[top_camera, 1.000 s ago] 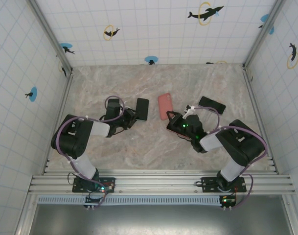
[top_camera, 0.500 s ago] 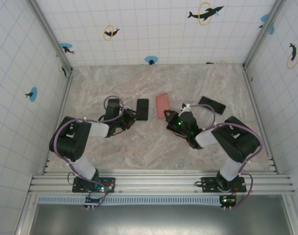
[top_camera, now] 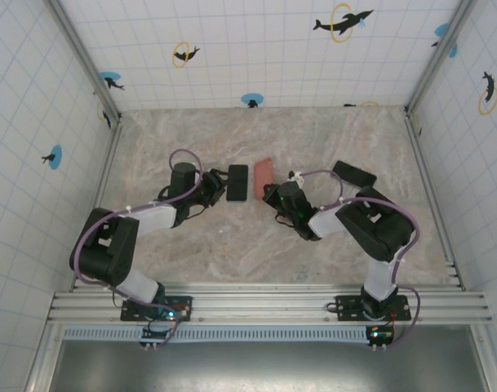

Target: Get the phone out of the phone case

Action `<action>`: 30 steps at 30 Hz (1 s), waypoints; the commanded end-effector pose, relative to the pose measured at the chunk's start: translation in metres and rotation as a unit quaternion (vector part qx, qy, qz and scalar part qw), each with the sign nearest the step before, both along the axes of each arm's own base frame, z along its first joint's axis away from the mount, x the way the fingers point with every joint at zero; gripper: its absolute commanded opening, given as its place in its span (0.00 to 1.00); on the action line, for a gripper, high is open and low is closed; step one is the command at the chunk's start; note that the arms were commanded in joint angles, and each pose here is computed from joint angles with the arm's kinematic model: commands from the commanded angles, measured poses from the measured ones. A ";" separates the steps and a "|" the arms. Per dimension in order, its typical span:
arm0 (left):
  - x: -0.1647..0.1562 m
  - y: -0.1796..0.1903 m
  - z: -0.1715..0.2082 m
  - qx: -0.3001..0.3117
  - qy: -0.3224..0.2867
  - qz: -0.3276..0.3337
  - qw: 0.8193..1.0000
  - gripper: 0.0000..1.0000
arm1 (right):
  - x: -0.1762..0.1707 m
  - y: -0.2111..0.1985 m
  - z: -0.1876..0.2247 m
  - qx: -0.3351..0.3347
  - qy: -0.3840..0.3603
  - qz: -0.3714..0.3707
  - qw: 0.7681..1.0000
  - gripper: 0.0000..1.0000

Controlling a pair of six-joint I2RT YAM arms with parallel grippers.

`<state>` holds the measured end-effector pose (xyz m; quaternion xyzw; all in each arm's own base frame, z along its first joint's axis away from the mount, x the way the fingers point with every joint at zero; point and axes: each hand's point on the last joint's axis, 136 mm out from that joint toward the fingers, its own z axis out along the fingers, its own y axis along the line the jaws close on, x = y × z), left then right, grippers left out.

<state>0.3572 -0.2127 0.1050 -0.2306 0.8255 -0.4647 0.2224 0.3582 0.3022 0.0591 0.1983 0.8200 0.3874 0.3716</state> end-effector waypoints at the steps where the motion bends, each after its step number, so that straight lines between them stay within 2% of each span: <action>1: -0.001 -0.002 0.016 0.006 -0.018 -0.017 1.000 0.71 | 0.006 0.004 -0.008 -0.005 0.010 -0.017 1.000 0.03; 10: -0.005 -0.005 0.021 -0.002 -0.027 -0.030 0.999 0.72 | 0.009 0.019 -0.014 -0.005 0.019 0.007 1.000 0.13; 16: -0.006 -0.006 0.019 -0.003 -0.026 -0.035 0.999 0.72 | 0.007 0.023 -0.014 -0.025 0.018 0.024 0.999 0.23; 24: -0.006 -0.009 0.020 -0.006 -0.028 -0.043 0.999 0.72 | 0.005 0.018 -0.007 -0.082 -0.003 0.040 0.996 0.42; 30: -0.006 -0.011 0.017 -0.008 -0.025 -0.047 0.999 0.72 | 0.004 0.019 -0.002 -0.146 -0.025 0.055 0.987 0.50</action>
